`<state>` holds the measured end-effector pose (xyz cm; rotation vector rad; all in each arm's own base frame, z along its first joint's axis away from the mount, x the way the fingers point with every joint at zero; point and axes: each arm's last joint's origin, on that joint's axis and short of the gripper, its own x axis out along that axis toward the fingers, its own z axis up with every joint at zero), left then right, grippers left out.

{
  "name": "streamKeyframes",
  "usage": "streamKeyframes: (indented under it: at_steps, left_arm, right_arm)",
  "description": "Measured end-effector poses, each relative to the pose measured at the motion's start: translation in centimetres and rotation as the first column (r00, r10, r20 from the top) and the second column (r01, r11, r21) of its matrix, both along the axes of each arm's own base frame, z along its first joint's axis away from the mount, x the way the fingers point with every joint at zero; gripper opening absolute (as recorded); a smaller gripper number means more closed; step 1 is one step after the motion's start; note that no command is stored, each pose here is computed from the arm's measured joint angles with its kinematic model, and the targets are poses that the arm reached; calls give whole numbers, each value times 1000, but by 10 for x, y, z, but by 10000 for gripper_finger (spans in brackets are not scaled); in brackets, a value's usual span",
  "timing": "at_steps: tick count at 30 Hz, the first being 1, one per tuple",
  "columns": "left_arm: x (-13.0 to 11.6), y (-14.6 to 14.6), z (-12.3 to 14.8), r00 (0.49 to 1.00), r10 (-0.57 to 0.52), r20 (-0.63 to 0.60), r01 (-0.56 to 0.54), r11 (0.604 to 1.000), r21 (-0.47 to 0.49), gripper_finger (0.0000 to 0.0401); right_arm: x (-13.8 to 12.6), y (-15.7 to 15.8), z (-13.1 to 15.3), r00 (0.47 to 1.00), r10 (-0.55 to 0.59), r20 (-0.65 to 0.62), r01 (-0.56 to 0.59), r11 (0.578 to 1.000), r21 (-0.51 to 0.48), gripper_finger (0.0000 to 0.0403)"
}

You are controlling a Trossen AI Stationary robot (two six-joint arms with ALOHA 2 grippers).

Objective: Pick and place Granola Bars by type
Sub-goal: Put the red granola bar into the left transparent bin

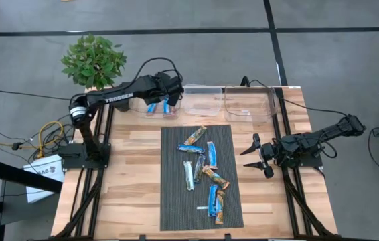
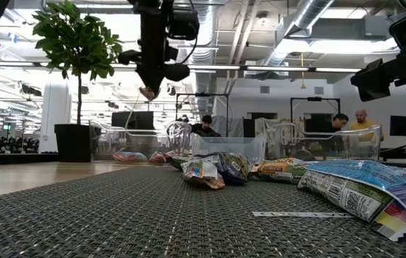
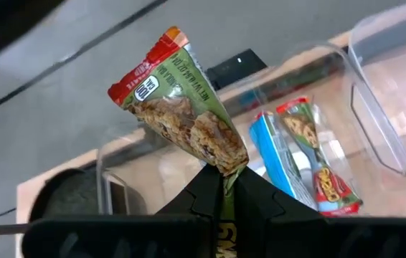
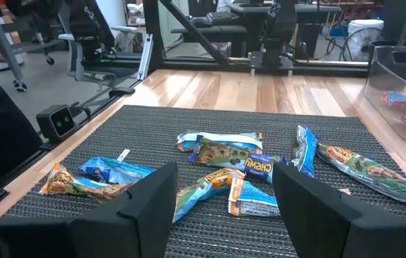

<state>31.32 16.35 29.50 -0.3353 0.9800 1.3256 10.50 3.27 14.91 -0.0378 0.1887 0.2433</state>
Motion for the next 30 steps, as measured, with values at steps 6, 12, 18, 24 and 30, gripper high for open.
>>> streamKeyframes:
  at_steps: [6, 12, 18, 24, 30]
  left_arm:
    - [0, 14, -14, 1000, 21, -2, -21, 996, -82, 19]
    - [5, 25, -36, 999, 15, -41, -22, 985, -173, 19]
    - [8, 27, -44, 1000, 9, -27, -14, 979, -203, 19]
    - [5, 23, -69, 1000, -4, -13, 0, 962, -274, 19]
    - [-3, 23, -93, 999, 1, -38, -12, 960, -279, 19]
  right_arm:
    - [0, 0, 0, 1000, 0, -1, 0, 1000, 0, 221]
    - [0, 0, 0, 1000, 0, 0, 0, 1000, 0, 221]
    - [0, 0, 0, 1000, 0, -2, 0, 1000, -1, 221]
    - [0, 0, 0, 1000, 0, -1, 0, 1000, 0, 221]
    - [0, 0, 0, 1000, 0, -2, 0, 1000, -1, 221]
